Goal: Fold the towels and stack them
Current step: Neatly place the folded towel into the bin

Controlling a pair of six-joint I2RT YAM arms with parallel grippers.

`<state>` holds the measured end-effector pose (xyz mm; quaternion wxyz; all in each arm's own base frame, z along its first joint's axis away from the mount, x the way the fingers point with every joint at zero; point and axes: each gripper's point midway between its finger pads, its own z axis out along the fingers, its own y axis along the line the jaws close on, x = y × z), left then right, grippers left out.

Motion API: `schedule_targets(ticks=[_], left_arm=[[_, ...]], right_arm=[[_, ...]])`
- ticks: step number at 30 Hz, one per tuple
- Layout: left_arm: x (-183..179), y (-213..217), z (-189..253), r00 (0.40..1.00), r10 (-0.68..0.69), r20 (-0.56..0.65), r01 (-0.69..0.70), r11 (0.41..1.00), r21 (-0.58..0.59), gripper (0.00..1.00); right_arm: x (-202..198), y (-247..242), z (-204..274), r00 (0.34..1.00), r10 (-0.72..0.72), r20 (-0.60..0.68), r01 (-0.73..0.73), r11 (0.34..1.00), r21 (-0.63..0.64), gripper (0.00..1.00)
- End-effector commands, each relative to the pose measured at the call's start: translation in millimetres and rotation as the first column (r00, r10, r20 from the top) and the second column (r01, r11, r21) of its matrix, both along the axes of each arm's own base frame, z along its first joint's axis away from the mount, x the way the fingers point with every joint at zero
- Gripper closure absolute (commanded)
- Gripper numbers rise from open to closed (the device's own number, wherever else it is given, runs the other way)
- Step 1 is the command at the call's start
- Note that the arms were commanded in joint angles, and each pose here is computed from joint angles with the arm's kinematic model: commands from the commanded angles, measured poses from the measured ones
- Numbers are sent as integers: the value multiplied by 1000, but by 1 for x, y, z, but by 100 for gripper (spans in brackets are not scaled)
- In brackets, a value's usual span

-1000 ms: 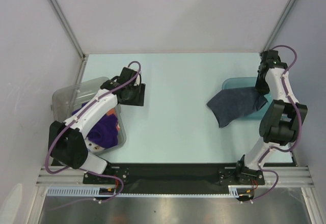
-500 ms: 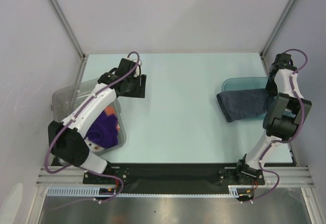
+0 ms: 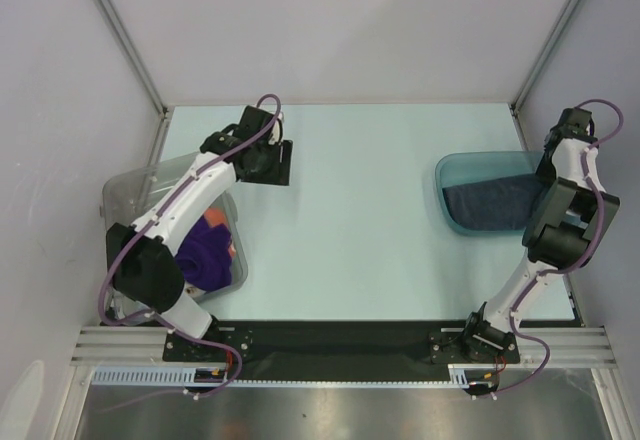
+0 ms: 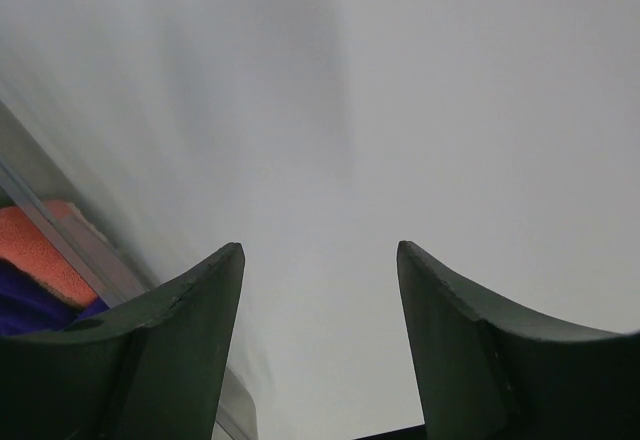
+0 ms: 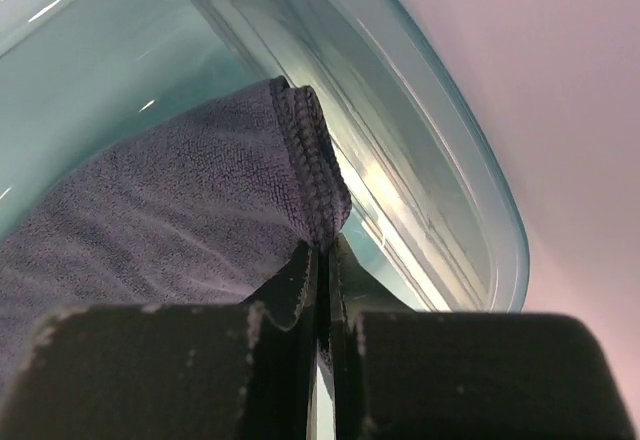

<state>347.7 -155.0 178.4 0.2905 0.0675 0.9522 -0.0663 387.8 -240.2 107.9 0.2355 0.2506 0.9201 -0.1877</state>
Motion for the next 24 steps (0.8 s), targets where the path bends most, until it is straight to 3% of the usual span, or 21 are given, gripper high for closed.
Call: schedule_targets(ticks=[1, 7, 13, 16, 20, 24], left_arm=[[12, -6, 15, 999, -16, 39, 17, 1000, -24, 31], [17, -2, 13, 999, -4, 42, 4, 1000, 4, 31], [19, 1, 21, 998, 14, 57, -15, 1000, 14, 31], [18, 4, 26, 997, 19, 72, -21, 1000, 20, 31], [14, 6, 26, 997, 24, 70, -26, 1000, 18, 31], [14, 7, 29, 995, 43, 86, -44, 999, 9, 31]], right_arm=[[19, -14, 8, 998, -7, 60, 10, 999, -35, 100], [24, -23, 5, 998, -13, 66, 16, 999, -37, 96], [9, -28, 25, 995, -92, 48, 95, 993, -63, 64], [4, -29, 42, 989, -130, 65, 135, 987, -86, 57], [10, -15, 58, 990, -100, 102, 109, 990, -87, 57], [16, 8, 33, 993, -65, 96, 62, 998, 26, 63]])
